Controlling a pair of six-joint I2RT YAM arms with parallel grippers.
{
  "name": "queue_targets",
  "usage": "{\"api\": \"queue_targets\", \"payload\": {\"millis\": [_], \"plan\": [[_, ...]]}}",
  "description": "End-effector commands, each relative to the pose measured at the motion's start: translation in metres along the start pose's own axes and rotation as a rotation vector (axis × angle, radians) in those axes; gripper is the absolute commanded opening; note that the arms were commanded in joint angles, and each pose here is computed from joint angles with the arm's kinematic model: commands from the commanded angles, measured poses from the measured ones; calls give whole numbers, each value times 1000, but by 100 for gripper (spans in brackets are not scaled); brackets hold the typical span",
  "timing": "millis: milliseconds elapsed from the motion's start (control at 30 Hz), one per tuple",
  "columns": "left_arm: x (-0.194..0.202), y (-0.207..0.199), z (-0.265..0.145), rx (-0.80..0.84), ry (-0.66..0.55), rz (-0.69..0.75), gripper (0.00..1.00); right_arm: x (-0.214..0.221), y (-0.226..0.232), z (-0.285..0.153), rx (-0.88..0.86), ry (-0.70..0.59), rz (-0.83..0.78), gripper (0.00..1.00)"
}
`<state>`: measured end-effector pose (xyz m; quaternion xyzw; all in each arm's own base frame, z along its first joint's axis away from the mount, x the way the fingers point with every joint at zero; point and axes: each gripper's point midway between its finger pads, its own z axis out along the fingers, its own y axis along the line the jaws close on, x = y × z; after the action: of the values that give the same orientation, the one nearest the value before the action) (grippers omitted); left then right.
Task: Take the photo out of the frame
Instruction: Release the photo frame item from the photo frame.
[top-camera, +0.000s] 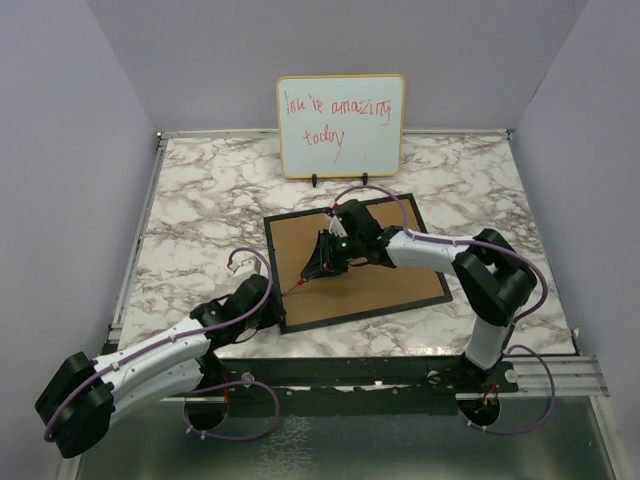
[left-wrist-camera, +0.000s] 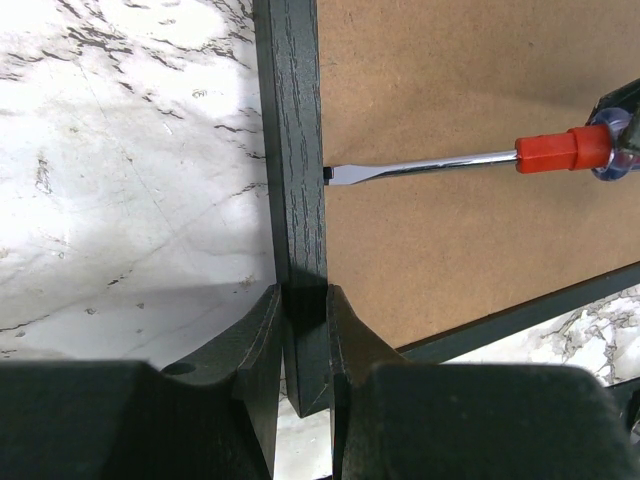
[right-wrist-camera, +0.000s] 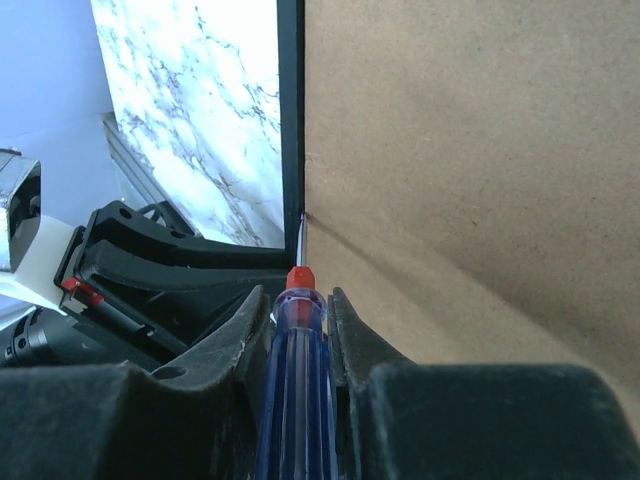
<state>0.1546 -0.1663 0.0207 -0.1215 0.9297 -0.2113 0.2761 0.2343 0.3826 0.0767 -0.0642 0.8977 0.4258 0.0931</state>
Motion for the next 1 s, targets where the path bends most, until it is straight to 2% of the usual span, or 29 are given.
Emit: {"api": "queue_targets", "payload": {"millis": [0, 367, 633, 967], "plan": [[29, 32, 0, -98, 104, 50, 0, 9, 7, 4, -55, 41, -41, 0], [25, 29, -1, -87, 89, 46, 0, -1, 16, 9, 265, -36, -216, 0], [25, 29, -1, -82, 85, 38, 0, -10, 35, 17, 347, -67, -295, 0], [23, 30, -2, -88, 72, 34, 0, 10, 46, 26, 465, -89, -351, 0]]}}
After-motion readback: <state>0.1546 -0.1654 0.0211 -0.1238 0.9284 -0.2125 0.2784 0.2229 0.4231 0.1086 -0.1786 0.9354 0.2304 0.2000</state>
